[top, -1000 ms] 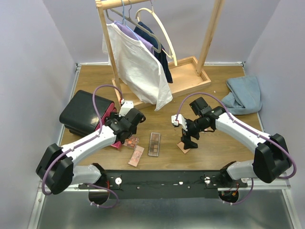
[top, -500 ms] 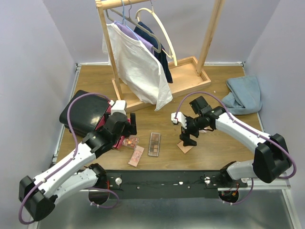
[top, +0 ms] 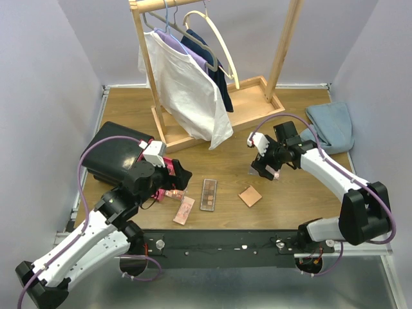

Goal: Organize the makeup
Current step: Pick up the makeup from the center of the board.

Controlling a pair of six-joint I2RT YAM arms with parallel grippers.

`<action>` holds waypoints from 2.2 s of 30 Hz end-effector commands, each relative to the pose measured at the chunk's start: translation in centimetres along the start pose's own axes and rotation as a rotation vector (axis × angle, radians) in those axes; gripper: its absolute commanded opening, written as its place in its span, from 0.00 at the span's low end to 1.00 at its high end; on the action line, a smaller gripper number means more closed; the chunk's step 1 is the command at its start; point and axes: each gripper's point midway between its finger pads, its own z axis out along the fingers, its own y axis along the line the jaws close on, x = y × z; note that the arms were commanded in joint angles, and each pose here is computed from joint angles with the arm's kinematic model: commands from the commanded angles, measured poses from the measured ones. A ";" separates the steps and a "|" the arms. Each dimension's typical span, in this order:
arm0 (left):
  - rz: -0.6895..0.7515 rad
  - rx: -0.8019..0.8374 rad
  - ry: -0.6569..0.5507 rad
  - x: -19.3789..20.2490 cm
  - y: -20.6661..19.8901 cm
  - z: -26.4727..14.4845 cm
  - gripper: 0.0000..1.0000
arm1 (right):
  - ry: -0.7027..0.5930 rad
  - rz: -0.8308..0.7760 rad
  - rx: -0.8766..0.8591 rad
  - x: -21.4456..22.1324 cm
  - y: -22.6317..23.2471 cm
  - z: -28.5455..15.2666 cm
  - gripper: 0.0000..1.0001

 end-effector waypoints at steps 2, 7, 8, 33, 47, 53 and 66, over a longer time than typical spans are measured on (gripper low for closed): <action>0.035 0.045 -0.019 -1.6 -1.1 -1.3 0.99 | 0.074 -0.098 -0.055 2.7 0.1 1.3 1.00; 0.032 0.075 -0.035 -1.8 -1.5 -1.7 0.99 | 0.089 -0.176 -0.085 3.9 -0.5 2.5 1.00; 0.032 0.076 -0.038 -1.8 -1.5 -1.8 0.99 | 0.106 -0.170 -0.099 4.5 -0.6 2.9 1.00; 0.016 0.124 -0.074 -2.2 -2.2 -2.5 0.99 | 0.115 -0.112 -0.199 6.0 0.6 4.8 0.35; 0.021 0.232 0.029 -0.2 -4.3 -0.8 0.99 | -0.132 -0.209 -0.224 0.5 3.2 -0.7 0.20; 0.022 0.284 0.162 2.3 -5.6 0.5 0.99 | -0.218 -0.293 -0.320 -2.6 7.5 -1.9 0.20; -0.206 0.400 0.264 7.1 -9.6 2.7 0.97 | -0.264 -0.406 -0.510 -5.5 14.4 -1.1 0.20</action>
